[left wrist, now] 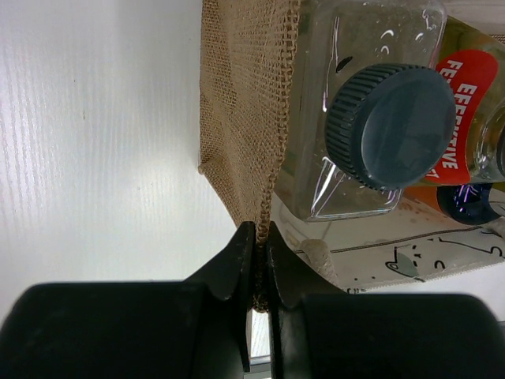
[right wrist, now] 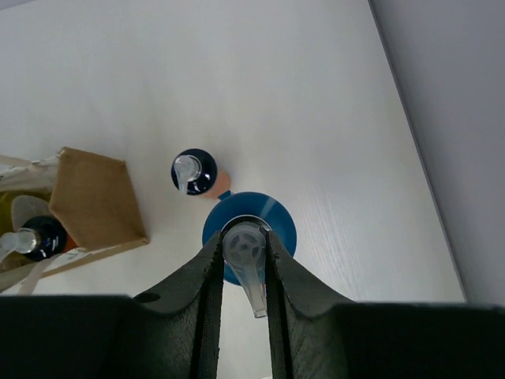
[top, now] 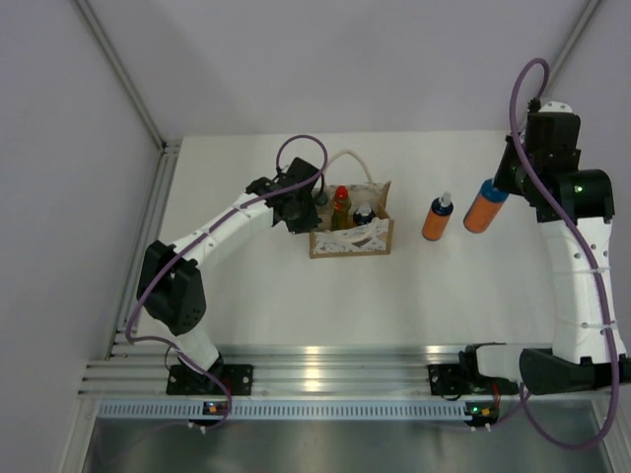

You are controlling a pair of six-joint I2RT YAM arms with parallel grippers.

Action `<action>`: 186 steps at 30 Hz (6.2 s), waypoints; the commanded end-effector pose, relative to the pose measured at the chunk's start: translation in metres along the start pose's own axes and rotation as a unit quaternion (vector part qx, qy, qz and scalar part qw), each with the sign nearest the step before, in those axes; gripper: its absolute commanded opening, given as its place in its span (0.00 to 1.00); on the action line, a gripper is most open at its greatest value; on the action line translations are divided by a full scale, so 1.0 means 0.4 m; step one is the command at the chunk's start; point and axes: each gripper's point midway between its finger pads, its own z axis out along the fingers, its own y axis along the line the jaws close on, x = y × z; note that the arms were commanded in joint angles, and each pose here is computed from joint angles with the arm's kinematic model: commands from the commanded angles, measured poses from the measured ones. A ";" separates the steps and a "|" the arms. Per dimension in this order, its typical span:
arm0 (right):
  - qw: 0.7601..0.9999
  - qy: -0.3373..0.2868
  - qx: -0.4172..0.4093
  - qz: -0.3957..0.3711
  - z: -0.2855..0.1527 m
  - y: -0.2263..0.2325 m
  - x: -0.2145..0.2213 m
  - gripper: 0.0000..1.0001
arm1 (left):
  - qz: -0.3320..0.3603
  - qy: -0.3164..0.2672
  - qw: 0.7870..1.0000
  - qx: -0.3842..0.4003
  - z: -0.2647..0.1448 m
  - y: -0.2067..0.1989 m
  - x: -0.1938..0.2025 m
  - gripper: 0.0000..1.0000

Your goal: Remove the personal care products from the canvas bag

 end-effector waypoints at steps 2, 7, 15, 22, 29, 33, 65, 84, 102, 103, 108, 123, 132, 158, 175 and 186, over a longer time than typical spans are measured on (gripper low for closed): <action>0.998 -0.039 0.024 0.038 0.018 -0.055 -0.015 0.00 | 0.015 0.020 1.000 -0.001 -0.010 0.011 0.029 0.00; 0.997 -0.030 0.046 0.050 0.094 -0.105 0.032 0.00 | 0.016 0.018 1.000 0.003 -0.015 0.007 0.025 0.00; 0.997 -0.003 0.054 0.050 0.185 -0.122 0.115 0.00 | 0.014 0.016 1.000 0.009 -0.019 -0.003 0.020 0.00; 0.997 0.029 0.054 0.053 0.261 -0.123 0.206 0.00 | 0.011 0.015 1.000 0.011 -0.022 -0.007 0.019 0.00; 0.997 0.058 0.034 0.046 0.294 -0.107 0.274 0.03 | 0.013 0.013 1.000 0.013 -0.026 -0.008 0.014 0.00; 0.996 0.060 0.031 0.053 0.287 -0.104 0.282 0.50 | 0.011 0.017 1.000 0.015 -0.023 -0.012 0.017 0.00; 0.983 0.090 -0.153 -0.055 0.156 0.612 0.239 0.54 | 0.017 -0.004 1.000 0.021 -0.053 -0.015 -0.006 0.02; 0.984 0.137 -0.087 -0.067 0.200 0.630 0.356 0.41 | 0.015 0.001 1.000 0.025 -0.056 -0.018 -0.001 0.01; 0.983 0.153 -0.077 -0.065 0.224 0.638 0.391 0.31 | 0.022 0.007 0.999 0.026 -0.048 -0.017 0.006 0.01; 0.983 0.154 -0.076 -0.067 0.226 0.638 0.395 0.29 | 0.022 0.007 0.999 0.026 -0.048 -0.018 0.006 0.01; 0.981 0.164 -0.068 -0.075 0.237 0.629 0.419 0.29 | 0.025 0.005 0.999 0.027 -0.051 -0.018 0.003 0.01; 0.977 0.179 -0.058 -0.101 0.256 0.617 0.458 0.25 | 0.021 0.007 0.999 0.024 -0.048 -0.014 0.007 0.01; 0.974 0.186 -0.052 -0.114 0.265 0.609 0.482 0.20 | 0.020 0.004 0.999 0.024 -0.052 -0.014 0.004 0.01; 0.975 0.090 -0.142 -0.147 0.186 0.676 0.269 0.00 | 0.020 0.001 1.000 0.019 -0.050 -0.010 0.002 0.01; 0.971 0.059 -0.176 -0.153 0.083 0.654 0.161 0.00 | 0.021 0.002 1.000 0.016 -0.044 -0.007 0.002 0.01; 0.970 0.024 -0.192 -0.148 -0.014 0.613 0.063 0.00 | 0.021 0.005 1.000 0.014 -0.038 -0.004 0.006 0.01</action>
